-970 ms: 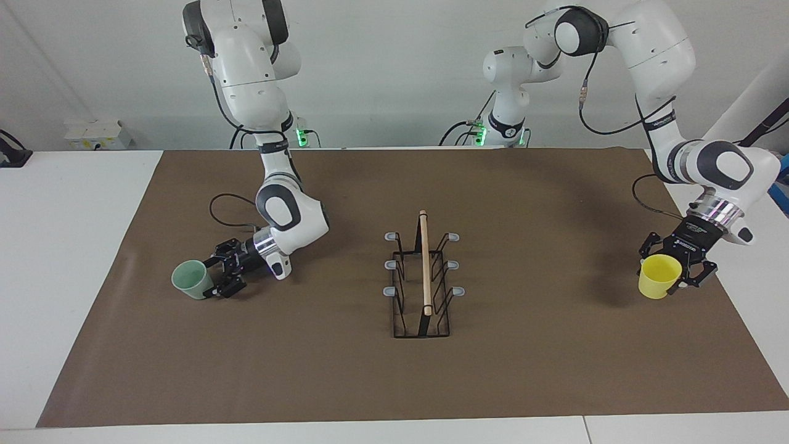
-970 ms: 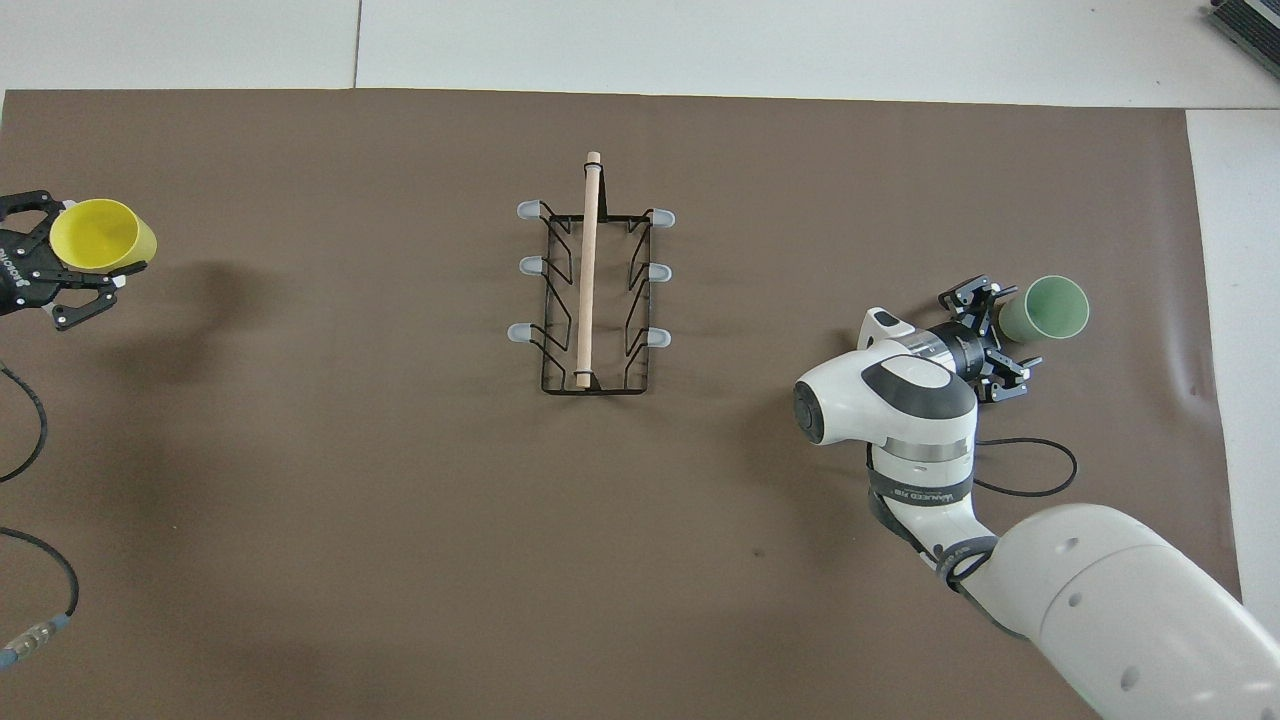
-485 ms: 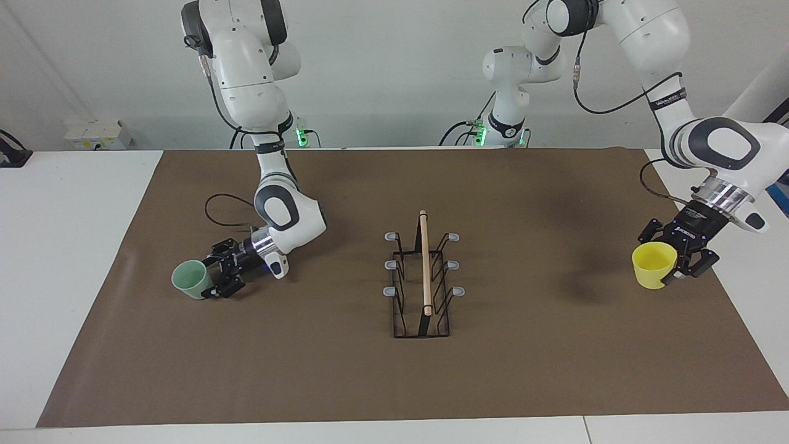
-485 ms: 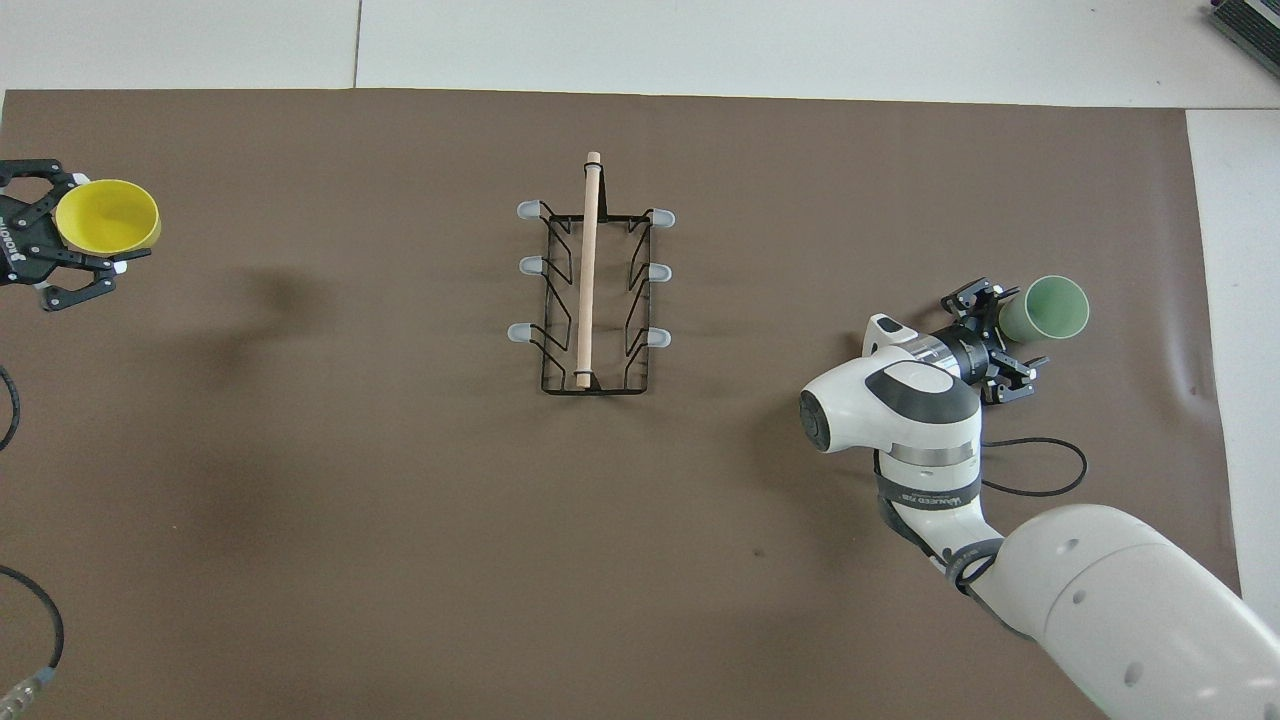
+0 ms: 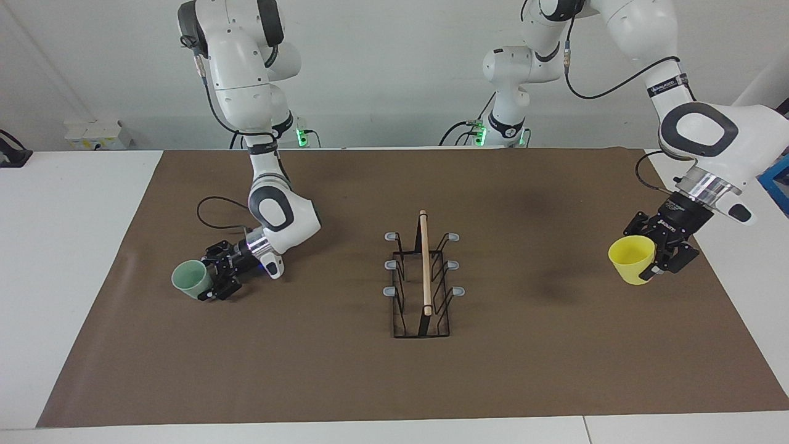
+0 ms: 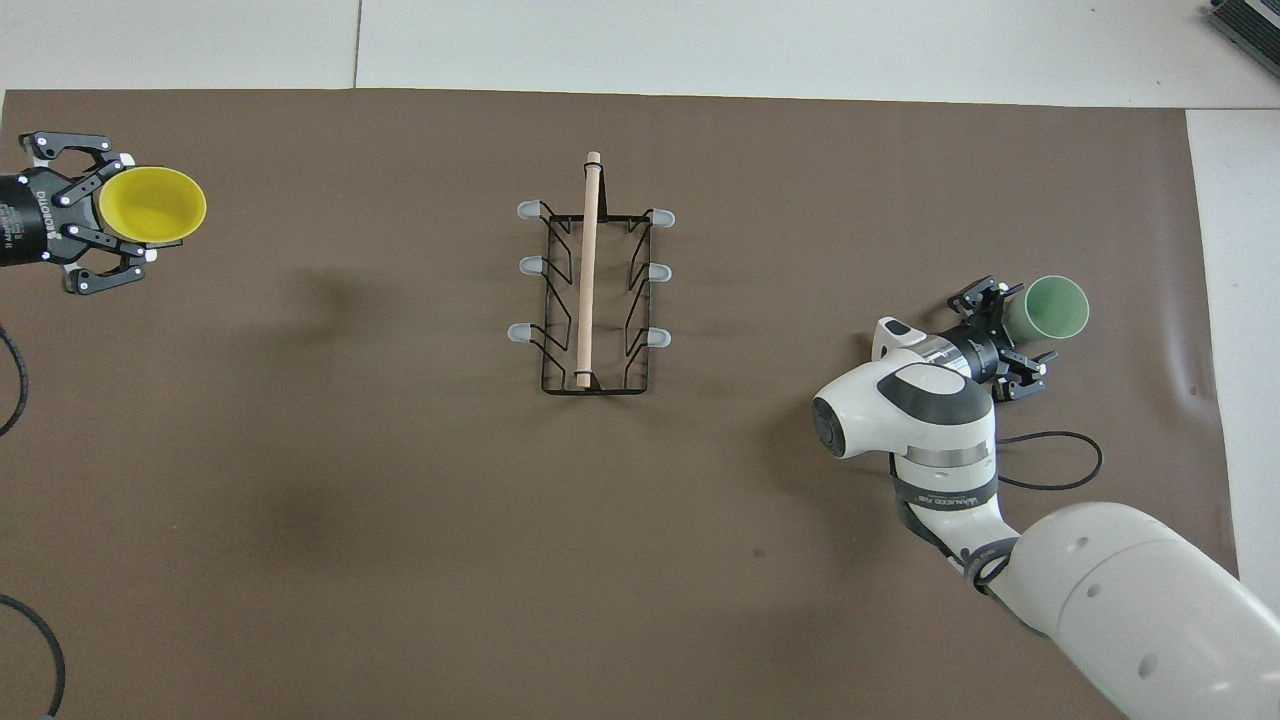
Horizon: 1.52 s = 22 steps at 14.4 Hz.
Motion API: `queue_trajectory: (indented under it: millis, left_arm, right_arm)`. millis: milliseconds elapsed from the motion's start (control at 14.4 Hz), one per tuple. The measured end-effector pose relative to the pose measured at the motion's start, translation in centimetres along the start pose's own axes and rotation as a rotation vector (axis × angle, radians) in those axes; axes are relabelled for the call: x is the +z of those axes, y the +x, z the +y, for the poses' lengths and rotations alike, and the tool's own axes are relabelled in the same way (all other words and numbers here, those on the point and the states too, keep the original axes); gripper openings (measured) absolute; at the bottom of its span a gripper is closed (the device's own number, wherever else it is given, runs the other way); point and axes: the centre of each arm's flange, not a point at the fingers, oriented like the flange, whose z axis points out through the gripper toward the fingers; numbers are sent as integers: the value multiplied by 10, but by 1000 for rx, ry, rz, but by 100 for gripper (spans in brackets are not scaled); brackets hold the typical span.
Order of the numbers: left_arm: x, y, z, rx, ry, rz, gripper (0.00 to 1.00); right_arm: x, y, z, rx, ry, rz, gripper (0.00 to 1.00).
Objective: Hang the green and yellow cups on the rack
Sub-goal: 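Lift the yellow cup with the left gripper toward the rack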
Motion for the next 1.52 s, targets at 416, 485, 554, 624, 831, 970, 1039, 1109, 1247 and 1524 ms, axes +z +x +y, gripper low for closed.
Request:
queue_trajectory:
  millis: [416, 485, 554, 624, 831, 970, 1039, 1109, 1247, 1524]
  left_arm:
    - [11, -87, 14, 173, 105, 132, 70]
    - [14, -104, 15, 204, 127, 165, 70]
    - [17, -124, 16, 247, 148, 201, 70]
    - [20, -144, 16, 294, 165, 231, 70]
    - [38, -204, 7, 434, 214, 328, 70]
    - [63, -244, -10, 490, 198, 428, 70]
    - [76, -261, -22, 514, 182, 474, 70]
    - [86, -275, -34, 543, 175, 521, 70]
    - [101, -299, -56, 618, 164, 616, 70]
    - [120, -333, -82, 779, 125, 757, 70]
  right_arm:
    - [3, -1, -1, -6, -18, -2, 100]
    - [3, -1, 0, -6, -20, -1, 100]
    - [3, -1, 0, -6, -21, 1, 100]
    - [3, -1, -1, -6, -21, 1, 100]
    - [4, -1, -1, -6, -21, 3, 86]
    - [4, -1, -1, -6, -22, 4, 71]
    - [4, -1, -1, -6, -22, 4, 71]
    - [4, -1, -1, -7, -23, 3, 68]
    - [4, -1, -1, -7, -24, 3, 68]
    - [3, -1, -1, -7, -25, 3, 68]
